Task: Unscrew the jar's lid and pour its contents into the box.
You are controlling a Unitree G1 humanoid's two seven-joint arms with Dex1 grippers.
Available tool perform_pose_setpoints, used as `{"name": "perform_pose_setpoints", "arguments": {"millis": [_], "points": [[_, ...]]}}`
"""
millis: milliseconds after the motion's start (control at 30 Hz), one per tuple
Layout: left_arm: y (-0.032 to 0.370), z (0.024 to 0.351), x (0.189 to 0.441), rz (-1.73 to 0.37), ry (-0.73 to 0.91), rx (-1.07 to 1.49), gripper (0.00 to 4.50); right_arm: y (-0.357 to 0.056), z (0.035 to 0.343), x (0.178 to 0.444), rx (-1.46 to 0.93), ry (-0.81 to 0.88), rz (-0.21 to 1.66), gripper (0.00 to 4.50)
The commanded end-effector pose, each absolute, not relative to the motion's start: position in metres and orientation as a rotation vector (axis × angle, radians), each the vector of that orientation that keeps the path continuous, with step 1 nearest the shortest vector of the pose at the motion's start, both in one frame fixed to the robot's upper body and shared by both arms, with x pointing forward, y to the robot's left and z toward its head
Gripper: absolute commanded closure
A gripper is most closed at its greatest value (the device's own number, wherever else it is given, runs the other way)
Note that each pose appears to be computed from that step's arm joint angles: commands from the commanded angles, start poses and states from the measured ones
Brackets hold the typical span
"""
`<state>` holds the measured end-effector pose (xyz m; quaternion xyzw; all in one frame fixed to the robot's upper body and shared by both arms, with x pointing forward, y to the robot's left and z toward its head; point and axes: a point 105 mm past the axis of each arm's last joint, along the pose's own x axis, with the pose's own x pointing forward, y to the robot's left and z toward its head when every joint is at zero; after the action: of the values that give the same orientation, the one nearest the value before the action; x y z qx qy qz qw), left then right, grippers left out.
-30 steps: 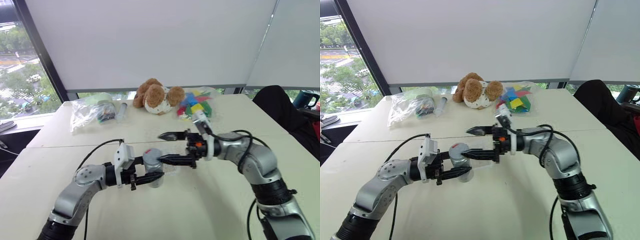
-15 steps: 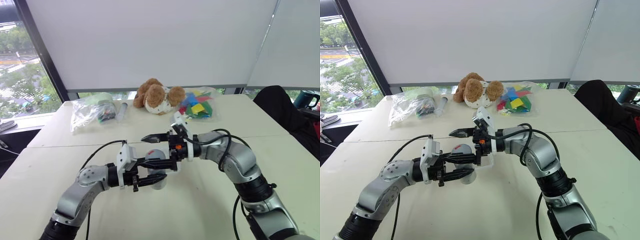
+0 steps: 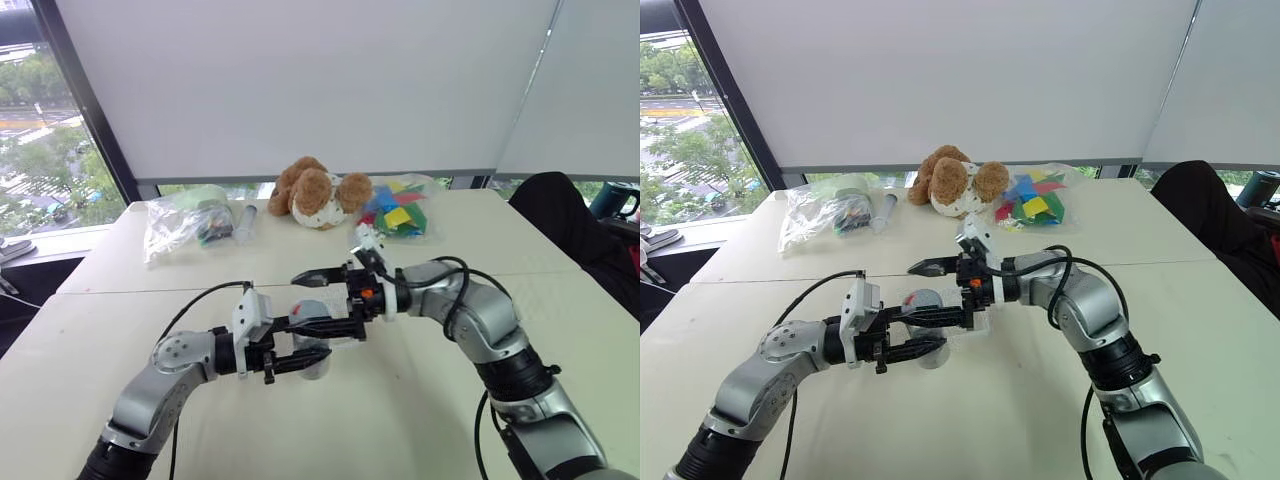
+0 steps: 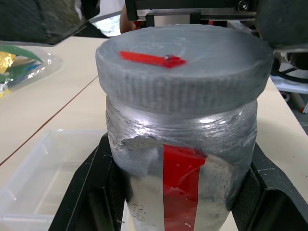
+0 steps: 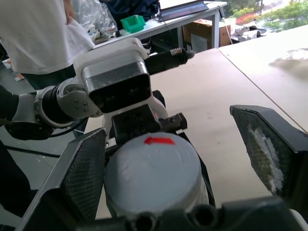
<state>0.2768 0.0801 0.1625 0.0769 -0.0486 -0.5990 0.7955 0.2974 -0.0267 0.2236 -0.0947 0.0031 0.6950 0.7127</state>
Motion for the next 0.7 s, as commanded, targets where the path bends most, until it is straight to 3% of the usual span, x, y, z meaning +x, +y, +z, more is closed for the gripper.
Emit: {"name": "perform_pose_setpoints", "arguments": {"millis": [33, 467, 700], "points": [[0.078, 0.176, 0.270, -1.315, -0.177, 0.182, 2.40, -0.041, 0.227, 0.306, -0.215, -0.007, 1.484, 0.03], [0.079, 0.175, 0.271, -1.313, -0.173, 0.184, 2.40, -0.038, 0.248, 0.279, -0.120, -0.097, 1.626, 0.03], [0.079, 0.175, 0.270, -1.314, -0.172, 0.181, 2.40, -0.026, 0.239, 0.280, -0.170, -0.072, 1.613, 0.03]]}}
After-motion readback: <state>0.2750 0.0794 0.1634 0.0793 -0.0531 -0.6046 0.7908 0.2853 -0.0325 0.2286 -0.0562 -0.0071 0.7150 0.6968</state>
